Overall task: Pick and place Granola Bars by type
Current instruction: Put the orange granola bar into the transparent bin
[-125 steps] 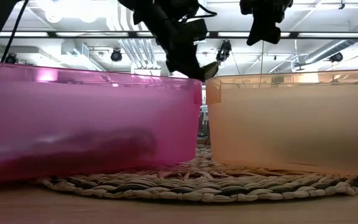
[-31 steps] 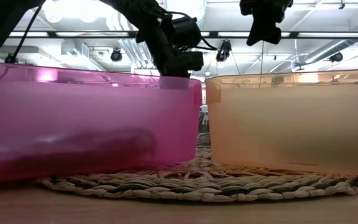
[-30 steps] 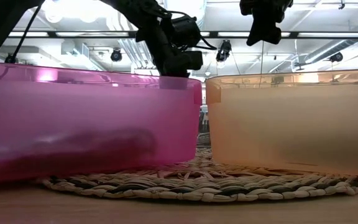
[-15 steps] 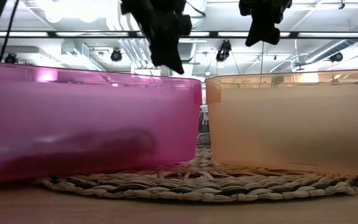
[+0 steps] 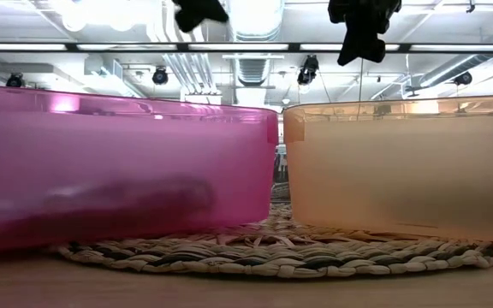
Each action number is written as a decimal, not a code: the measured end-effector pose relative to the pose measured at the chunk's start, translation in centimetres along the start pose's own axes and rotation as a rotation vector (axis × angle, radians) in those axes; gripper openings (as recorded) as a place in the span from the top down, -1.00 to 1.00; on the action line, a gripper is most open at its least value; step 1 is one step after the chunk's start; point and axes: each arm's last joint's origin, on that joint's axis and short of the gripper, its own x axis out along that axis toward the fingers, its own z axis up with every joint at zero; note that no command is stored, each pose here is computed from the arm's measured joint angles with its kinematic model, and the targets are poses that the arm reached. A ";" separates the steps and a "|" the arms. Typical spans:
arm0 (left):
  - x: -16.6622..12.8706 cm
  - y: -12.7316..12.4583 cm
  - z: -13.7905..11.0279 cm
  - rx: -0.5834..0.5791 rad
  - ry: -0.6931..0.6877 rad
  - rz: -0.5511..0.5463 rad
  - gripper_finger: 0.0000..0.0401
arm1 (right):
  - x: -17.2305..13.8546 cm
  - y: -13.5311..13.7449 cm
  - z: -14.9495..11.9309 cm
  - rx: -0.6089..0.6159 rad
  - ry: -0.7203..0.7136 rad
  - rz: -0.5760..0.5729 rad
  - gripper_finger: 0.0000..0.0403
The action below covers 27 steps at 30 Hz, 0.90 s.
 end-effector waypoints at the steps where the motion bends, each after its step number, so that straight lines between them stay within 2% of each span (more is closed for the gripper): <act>1: -0.9 -0.1 0.1 0.005 -0.025 0.001 1.00 | 0.0 0.0 0.0 0.000 0.000 0.000 0.96; 6: -3.6 -0.4 -0.6 0.026 -0.102 0.006 1.00 | 0.0 0.0 0.0 0.028 0.000 0.000 0.96; 13: -3.2 -0.1 -4.2 -0.009 -0.235 0.017 1.00 | 0.1 0.0 0.0 0.045 0.002 -0.001 0.96; 18: -2.9 0.1 -6.6 -0.093 -0.301 0.018 1.00 | 0.1 -0.1 0.0 0.064 0.001 -0.004 0.96; 22: -3.1 0.0 -7.6 -0.128 -0.309 0.010 1.00 | 0.1 -0.4 0.2 0.133 -0.026 -0.039 0.96; 27: -3.6 0.0 -7.7 -0.125 -0.330 0.009 1.00 | -0.1 -1.4 0.7 0.228 -0.080 -0.095 0.96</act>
